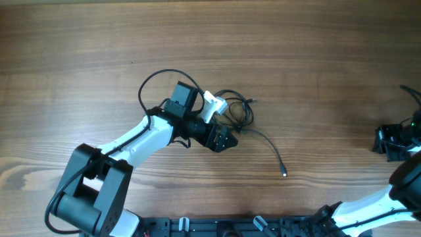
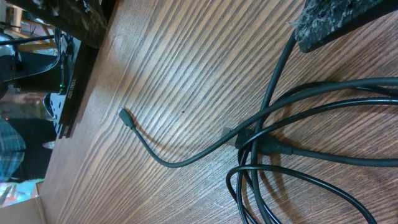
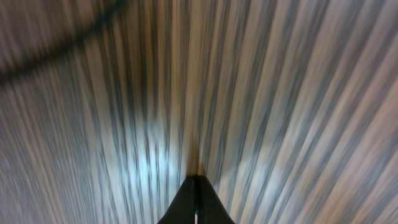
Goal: Untangle cables
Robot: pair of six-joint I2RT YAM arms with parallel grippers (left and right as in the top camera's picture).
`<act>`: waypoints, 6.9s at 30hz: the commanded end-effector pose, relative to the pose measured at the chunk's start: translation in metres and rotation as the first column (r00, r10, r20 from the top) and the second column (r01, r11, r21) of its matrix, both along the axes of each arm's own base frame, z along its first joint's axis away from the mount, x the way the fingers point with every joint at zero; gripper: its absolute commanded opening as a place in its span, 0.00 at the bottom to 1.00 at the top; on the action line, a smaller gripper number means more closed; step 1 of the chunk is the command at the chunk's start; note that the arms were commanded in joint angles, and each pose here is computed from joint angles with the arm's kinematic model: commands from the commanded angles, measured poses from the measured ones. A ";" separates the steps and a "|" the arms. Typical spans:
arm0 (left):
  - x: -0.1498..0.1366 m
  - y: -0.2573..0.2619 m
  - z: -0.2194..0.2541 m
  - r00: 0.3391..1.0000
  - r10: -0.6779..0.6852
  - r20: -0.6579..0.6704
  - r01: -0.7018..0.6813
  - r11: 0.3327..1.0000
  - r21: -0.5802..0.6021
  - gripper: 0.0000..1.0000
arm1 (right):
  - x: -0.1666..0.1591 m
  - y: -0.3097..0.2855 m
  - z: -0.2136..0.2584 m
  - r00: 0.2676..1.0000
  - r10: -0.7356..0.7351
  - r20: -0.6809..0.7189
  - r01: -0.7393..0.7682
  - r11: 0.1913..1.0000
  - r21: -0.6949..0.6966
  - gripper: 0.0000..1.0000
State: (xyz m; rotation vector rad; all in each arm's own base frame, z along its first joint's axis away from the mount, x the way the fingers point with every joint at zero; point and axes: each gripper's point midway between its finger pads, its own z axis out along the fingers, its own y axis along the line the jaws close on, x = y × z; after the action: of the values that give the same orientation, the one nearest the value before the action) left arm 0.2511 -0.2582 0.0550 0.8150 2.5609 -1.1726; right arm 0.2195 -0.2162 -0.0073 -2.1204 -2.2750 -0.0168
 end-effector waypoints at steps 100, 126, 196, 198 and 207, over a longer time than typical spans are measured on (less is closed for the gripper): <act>0.034 0.200 0.037 0.684 0.727 0.061 -0.667 0.589 0.457 0.89 | 0.079 0.482 0.060 -0.579 0.687 0.439 -0.805 -0.395 -0.442 0.64; 0.032 0.200 0.037 0.685 0.727 0.057 -0.663 0.589 0.462 0.99 | 0.036 0.520 0.031 -0.543 0.666 0.512 -0.840 -0.439 -0.319 0.59; 0.040 0.199 0.039 0.682 0.727 0.078 -0.678 0.590 0.438 1.00 | 0.111 0.499 0.022 0.098 0.836 0.539 -0.902 0.304 -0.307 0.89; 0.040 0.199 0.039 0.682 0.727 0.078 -0.679 0.590 0.438 1.00 | 0.097 0.511 0.023 -0.171 0.846 0.504 -0.924 0.040 -0.380 0.81; 0.040 0.199 0.039 0.683 0.727 0.078 -0.678 0.590 0.438 1.00 | 0.034 0.419 -0.024 -0.566 0.823 0.051 -0.817 -0.552 -0.167 1.00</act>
State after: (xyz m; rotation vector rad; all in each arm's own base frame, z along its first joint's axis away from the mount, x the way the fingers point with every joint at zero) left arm 0.2894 -0.0620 0.0912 -0.2804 2.8336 -0.4090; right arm 0.2673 0.2537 0.0048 0.8829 -3.1904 -0.5206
